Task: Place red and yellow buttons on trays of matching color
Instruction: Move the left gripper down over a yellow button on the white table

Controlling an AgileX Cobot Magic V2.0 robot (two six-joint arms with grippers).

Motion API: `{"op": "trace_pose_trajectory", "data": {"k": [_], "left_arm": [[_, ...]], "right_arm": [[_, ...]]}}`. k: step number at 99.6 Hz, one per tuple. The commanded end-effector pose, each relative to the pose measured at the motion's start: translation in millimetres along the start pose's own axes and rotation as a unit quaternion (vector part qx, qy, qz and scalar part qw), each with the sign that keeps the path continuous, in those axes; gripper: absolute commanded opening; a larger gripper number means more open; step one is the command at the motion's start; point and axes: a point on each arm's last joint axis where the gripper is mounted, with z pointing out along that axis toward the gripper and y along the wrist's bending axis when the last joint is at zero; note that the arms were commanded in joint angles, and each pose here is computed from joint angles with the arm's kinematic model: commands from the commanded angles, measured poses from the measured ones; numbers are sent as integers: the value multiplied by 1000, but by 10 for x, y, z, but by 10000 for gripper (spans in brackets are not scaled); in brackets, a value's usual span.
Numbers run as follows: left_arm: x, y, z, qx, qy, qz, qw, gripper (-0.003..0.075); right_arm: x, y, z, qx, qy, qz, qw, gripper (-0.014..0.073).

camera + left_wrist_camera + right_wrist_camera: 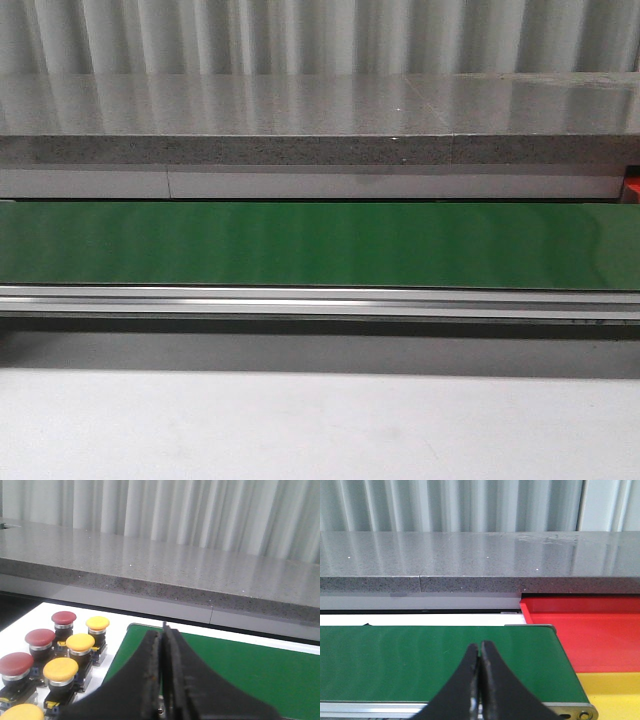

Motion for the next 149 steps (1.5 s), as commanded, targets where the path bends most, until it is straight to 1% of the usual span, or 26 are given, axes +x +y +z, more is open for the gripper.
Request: {"op": "trace_pose_trajectory", "data": {"k": [1, 35, 44, 54, 59, 66, 73, 80, 82, 87, 91, 94, 99, 105, 113, 117, 123, 149], "left_arm": [[78, 2, -13, 10, -31, -4, 999, -19], [78, 2, -13, 10, -31, -4, 999, -19], [52, -5, -15, 14, -43, 5, 999, -19], [-62, -23, -27, 16, -60, 9, 998, -19], [-166, -39, -34, 18, -70, 9, 997, -19], [-318, -57, -28, 15, -69, 11, 997, -19], [-484, -71, -7, 5, -44, 11, 999, -19], [-666, -81, 26, -10, 0, 10, 1000, -19], [-686, -78, 44, -17, 22, 10, 1000, -19], [-856, -87, 66, -31, 61, 9, 998, -19], [-926, -85, 100, -45, 107, 8, 993, -19], [-1036, -93, 113, -53, 128, 7, 990, -19], [-1135, -94, 146, -69, 180, 4, 981, -19], [-1244, -103, 202, -82, 227, 0, 970, -19], [-1369, -112, 254, -96, 273, -1, 957, -19], [-1393, -114, 299, -99, 288, -1, 953, -19], [-1422, -116, 361, -101, 293, 1, 951, -19], [-1293, -89, 563, -112, 341, 8, 933, -16]], "right_arm": [[-138, 6, -23, -3, -56, -5, 998, -125], [-138, 6, -23, -3, -56, -5, 998, -125], [-138, 6, -23, -3, -56, -5, 998, -125], [-138, 6, -23, -3, -56, -5, 998, -125], [-138, 6, -23, -3, -56, -5, 998, -125], [-138, 6, -23, -3, -56, -5, 998, -125], [-138, 6, -23, -3, -56, -5, 998, -125], [-138, 6, -23, -3, -56, -5, 998, -125], [-138, 6, -23, -3, -56, -5, 998, -125], [-138, 6, -23, -3, -56, -5, 998, -125], [-138, 6, -23, -3, -56, -5, 998, -125], [-138, 6, -23, -3, -56, -5, 998, -125], [-138, 6, -23, -3, -56, -5, 998, -125], [-138, 6, -23, -3, -56, -5, 998, -125], [-138, 6, -23, -3, -56, -5, 998, -125], [-138, 6, -23, -3, -56, -5, 998, -125], [-138, 6, -23, -3, -56, -5, 998, -125], [-138, 6, -23, -3, -56, -5, 998, -125]]}}
